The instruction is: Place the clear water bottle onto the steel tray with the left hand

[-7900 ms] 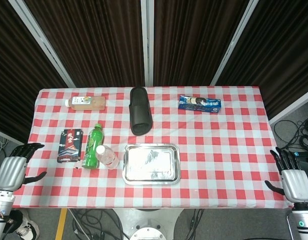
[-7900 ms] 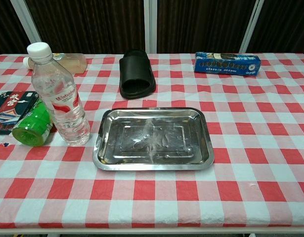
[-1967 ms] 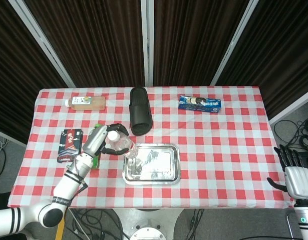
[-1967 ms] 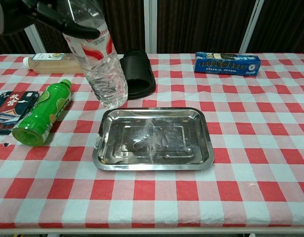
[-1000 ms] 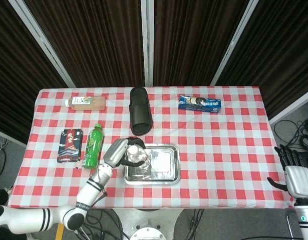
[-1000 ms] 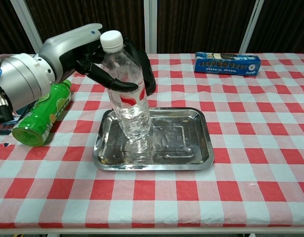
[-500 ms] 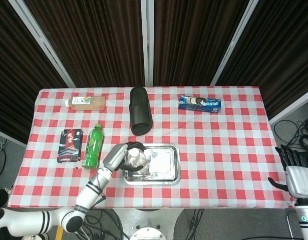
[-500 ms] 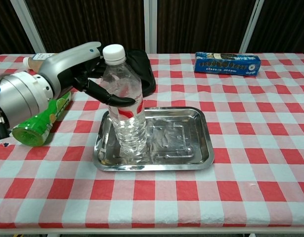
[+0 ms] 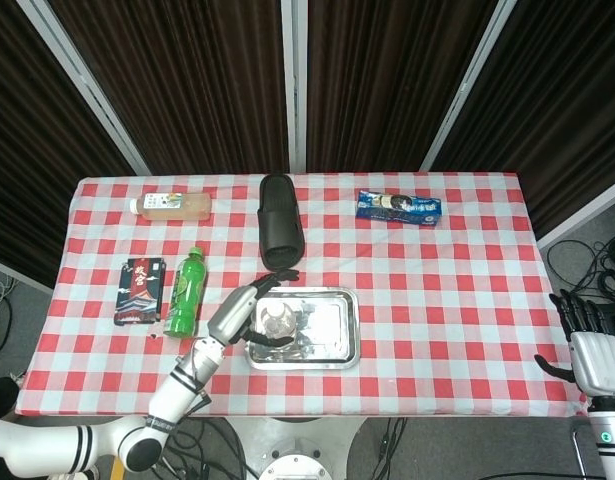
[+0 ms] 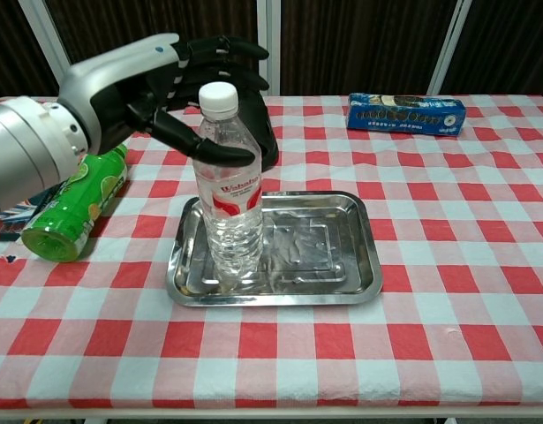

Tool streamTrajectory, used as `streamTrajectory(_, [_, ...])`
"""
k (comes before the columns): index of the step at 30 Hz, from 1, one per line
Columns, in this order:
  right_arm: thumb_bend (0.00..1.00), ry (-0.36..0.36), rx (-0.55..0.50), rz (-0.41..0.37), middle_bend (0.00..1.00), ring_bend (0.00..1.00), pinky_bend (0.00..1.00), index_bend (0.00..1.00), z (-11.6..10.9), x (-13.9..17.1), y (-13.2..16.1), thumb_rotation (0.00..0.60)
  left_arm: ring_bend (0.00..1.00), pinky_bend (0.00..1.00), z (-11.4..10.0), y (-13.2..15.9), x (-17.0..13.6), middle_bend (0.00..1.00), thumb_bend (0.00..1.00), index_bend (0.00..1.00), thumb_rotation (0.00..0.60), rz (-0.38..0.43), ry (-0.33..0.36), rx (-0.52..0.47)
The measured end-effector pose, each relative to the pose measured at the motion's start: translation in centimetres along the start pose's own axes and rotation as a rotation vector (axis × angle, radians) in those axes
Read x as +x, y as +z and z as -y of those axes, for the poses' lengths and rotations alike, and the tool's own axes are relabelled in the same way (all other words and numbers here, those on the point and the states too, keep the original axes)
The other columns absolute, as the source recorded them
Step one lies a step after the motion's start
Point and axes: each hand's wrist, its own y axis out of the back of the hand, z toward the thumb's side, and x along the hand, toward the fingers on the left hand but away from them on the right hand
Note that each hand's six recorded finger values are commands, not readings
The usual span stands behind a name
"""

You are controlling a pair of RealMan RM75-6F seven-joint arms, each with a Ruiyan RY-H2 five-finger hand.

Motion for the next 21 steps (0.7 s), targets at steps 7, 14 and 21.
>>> streamTrajectory(7, [0.09, -0.002, -0.001, -0.004, 0.0, 0.0, 0.0, 0.0, -0.1, 0.0, 0.1, 0.6, 0.19, 0.22, -4.0, 3.2, 0.7, 0.28, 0.07, 0.19, 0.6, 0.033, 0.081, -0.002])
streamTrajectory(14, [0.09, 0.002, -0.005, -0.003, 0.0, 0.0, 0.0, 0.0, 0.1, 0.0, 0.1, 0.6, 0.19, 0.22, -11.6, 5.7, 0.0, 0.29, 0.13, 0.19, 0.6, 0.054, 0.261, 0.073])
streamTrajectory(21, [0.09, -0.009, -0.001, -0.014, 0.0, 0.0, 0.0, 0.0, -0.1, 0.0, 0.4, 0.6, 0.19, 0.23, -19.6, 1.8, -5.0, 0.31, 0.35, 0.3, 0.6, -0.083, 0.468, 0.41])
